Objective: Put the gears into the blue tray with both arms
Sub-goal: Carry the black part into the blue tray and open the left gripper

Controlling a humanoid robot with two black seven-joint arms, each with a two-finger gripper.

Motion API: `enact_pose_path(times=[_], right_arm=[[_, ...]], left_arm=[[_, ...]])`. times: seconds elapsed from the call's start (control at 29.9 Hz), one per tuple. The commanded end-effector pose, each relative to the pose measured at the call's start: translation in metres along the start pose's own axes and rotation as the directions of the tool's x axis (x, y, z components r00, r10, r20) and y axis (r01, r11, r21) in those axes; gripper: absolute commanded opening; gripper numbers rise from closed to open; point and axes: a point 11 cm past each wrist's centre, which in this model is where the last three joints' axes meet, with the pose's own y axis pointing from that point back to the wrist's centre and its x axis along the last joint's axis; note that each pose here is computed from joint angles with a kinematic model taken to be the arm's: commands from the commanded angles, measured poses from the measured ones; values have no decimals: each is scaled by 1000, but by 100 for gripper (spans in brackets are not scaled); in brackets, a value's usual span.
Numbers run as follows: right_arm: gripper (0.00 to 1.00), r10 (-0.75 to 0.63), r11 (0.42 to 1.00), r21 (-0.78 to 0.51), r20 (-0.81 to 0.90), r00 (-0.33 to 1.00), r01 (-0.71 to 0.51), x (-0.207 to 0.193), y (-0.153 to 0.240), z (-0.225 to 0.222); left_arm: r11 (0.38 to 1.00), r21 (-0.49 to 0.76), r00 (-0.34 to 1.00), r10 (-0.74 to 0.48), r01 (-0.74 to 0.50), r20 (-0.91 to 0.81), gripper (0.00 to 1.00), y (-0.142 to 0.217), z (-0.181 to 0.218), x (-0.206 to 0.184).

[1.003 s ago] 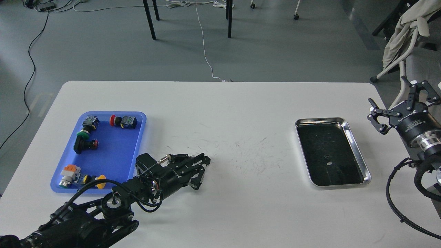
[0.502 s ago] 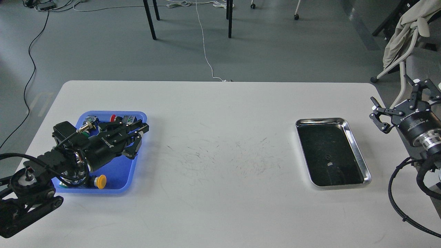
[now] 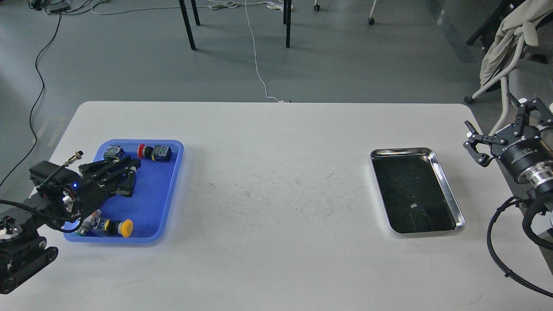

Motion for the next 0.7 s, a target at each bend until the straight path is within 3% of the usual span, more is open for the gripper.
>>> enact_pose_path(times=[0.0,0.17,0.33,0.43,0.5,0.6,0.67], right_arm=[[95,1,1000,-1,0,1000,-1,0,0,1],[95,2,1000,-2,2,1000,-2,1,0,2],[95,7,1000,-1,-1,1000,-7,2,0,1],[95,7,1000,0,-2,1000,-7,2,0,0],[95,7,1000,0,-2,1000,-7,2,0,0],[95,7,1000,1,-1,1000,-7,2,0,0],[95,7,1000,1,-1,1000,-7,2,0,0]], left_arm=[[1000,10,1000,-2,2,-5,9,-4,1,-9],[1000,21,1000,-13,14,-9,15,-5,1,-16],[1000,15,1000,-15,15,-14,37,-7,4,-18],[999,-1,999,-42,42,-6,45,-6,8,-26],[999,-1,999,-39,39,-10,56,-6,9,-25],[1000,14,999,-19,20,-44,80,-7,8,-23],[1000,17,997,0,1,-73,86,-10,10,-18]])
